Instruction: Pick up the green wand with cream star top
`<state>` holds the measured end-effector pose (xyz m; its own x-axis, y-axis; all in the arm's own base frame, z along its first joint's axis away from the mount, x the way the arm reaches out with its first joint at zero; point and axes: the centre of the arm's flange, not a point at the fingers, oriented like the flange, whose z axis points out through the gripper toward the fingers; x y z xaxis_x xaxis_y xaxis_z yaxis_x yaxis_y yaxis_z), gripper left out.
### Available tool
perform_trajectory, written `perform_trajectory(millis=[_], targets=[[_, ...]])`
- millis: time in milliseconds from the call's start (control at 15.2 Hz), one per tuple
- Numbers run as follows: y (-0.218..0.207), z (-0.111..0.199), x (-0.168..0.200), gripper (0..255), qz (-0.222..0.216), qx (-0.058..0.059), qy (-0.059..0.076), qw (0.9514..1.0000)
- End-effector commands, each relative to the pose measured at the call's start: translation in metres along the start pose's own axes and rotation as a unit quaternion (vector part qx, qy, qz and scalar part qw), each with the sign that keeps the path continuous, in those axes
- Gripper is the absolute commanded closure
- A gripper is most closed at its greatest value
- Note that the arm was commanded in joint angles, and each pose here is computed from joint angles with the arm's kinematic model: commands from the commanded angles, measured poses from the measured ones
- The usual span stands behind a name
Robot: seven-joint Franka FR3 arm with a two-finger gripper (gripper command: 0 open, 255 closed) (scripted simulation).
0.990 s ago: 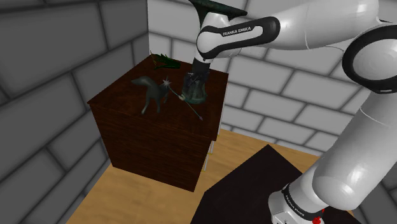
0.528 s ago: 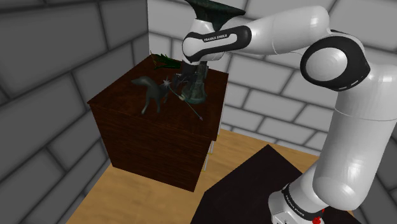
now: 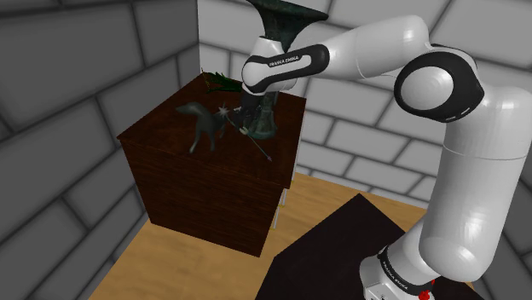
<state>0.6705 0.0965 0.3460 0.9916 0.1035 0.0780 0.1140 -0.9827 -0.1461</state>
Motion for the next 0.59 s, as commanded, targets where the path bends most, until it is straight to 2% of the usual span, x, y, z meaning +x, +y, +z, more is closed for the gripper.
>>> perform_trajectory(millis=[0,528], targets=[[0.0,0.0008,-0.0002,255,0.0,0.0,0.0,1.0],[0.0003,0.0017,-0.0004,255,0.0,0.0,0.0,1.0]])
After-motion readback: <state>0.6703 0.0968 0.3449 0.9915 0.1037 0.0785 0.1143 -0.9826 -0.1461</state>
